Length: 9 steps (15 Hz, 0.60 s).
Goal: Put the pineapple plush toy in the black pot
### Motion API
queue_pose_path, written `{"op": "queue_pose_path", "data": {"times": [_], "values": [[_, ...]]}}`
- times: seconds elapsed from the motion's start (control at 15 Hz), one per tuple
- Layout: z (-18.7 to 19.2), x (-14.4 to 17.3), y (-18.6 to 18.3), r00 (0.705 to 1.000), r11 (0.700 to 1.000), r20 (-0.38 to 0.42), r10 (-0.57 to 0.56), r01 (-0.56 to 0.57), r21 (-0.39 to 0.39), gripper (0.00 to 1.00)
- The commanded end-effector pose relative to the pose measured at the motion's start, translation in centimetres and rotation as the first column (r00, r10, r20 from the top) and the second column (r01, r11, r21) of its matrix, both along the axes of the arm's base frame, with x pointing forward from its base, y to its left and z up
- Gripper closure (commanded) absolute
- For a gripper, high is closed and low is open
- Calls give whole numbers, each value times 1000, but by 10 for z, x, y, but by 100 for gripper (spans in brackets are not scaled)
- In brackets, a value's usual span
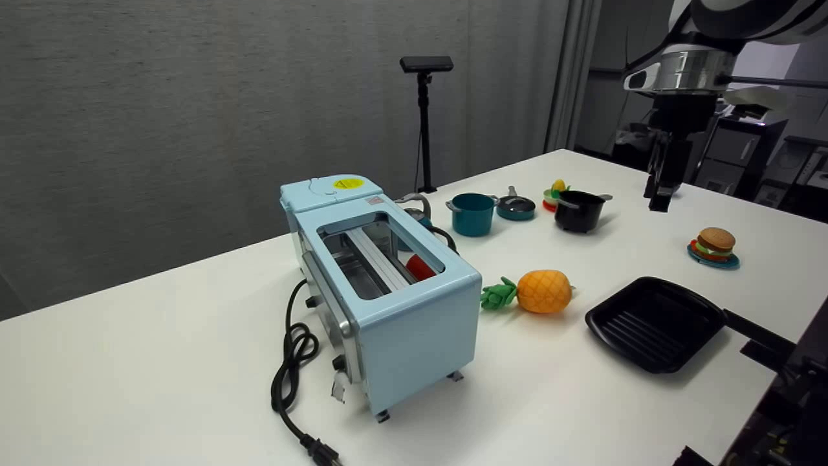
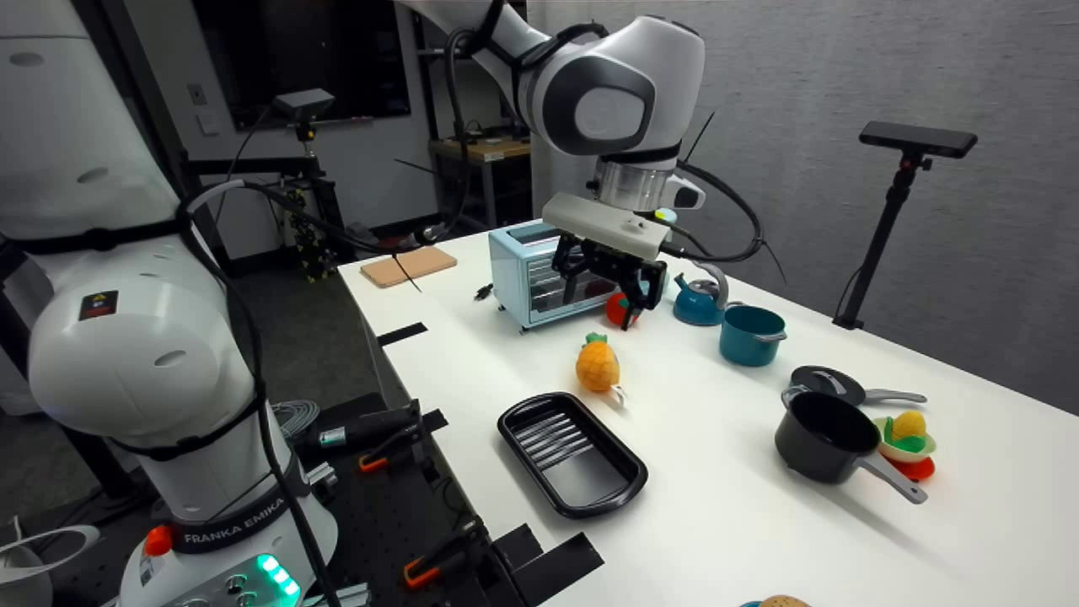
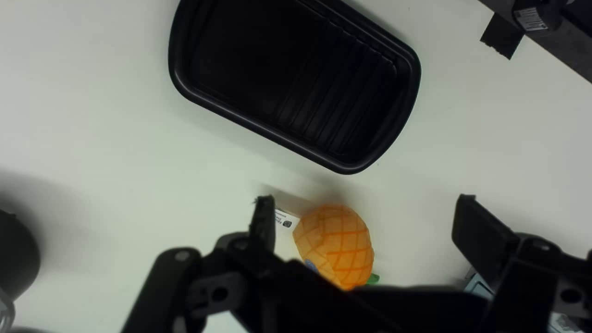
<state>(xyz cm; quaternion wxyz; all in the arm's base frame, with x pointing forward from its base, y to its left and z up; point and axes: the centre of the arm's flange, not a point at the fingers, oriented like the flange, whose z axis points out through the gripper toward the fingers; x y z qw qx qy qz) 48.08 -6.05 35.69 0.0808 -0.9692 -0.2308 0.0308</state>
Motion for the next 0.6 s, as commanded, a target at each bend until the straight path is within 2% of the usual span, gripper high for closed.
{"op": "queue_pose_path", "data": {"times": [0.0, 0.2, 0.53], "values": [[-26, 30, 22, 997, 996, 15, 74, -74, 39, 0], [-49, 56, 43, 992, 990, 0, 129, -129, 57, 0], [-97, 103, 78, 981, 981, -28, 193, -193, 0, 0]]}}
